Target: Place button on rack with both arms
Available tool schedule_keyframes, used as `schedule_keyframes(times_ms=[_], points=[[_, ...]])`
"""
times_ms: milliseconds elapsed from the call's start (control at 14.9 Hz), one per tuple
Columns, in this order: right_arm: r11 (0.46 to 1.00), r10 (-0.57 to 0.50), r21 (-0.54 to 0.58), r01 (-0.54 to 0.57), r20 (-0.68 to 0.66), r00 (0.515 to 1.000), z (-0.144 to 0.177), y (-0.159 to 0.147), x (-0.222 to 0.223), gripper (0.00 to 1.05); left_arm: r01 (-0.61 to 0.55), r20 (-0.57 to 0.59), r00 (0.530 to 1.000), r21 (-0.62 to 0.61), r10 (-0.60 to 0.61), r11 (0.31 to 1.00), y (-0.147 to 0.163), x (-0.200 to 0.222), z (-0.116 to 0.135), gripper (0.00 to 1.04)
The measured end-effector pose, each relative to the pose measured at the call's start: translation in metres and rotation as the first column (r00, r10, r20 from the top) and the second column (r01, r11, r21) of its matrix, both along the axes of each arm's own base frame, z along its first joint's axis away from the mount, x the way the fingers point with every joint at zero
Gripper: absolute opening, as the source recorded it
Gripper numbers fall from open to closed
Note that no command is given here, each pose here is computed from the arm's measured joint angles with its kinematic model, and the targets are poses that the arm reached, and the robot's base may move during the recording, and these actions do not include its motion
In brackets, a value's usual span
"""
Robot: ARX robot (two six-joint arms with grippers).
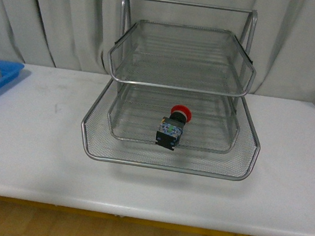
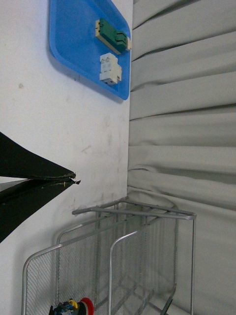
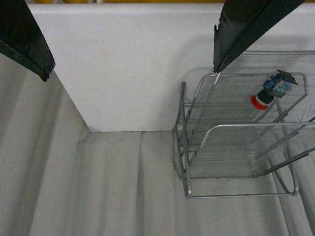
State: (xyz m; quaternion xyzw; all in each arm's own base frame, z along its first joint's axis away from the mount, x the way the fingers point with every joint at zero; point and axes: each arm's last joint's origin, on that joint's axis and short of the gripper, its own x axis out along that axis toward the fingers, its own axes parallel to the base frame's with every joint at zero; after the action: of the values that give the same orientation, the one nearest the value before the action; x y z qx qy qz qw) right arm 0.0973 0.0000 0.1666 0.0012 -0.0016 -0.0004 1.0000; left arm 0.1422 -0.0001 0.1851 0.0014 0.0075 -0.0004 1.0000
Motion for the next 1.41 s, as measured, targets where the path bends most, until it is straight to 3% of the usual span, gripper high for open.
schedule_keyframes(times_ms=[470,1344,1411], points=[[1.000,0.000,0.000,0.000,0.000,1.000,0.000,0.000,0.000,0.98,0.000,0.036,0.999,0.000,0.000,1.000,0.000,-0.020,-0.014,0.02],[1.000,0.000,0.000,0.000,0.000,1.000,0.000,0.000,0.000,0.98,0.000,-0.023,1.000,0.000,0.000,1.000,0.000,-0.040,-0.022,0.02],[1.000,0.000,0.000,0.000,0.000,1.000,0.000,0.000,0.000,0.98,0.001,0.029,1.000,0.000,-0.001,1.000,0.000,-0.045,-0.018,0.02]])
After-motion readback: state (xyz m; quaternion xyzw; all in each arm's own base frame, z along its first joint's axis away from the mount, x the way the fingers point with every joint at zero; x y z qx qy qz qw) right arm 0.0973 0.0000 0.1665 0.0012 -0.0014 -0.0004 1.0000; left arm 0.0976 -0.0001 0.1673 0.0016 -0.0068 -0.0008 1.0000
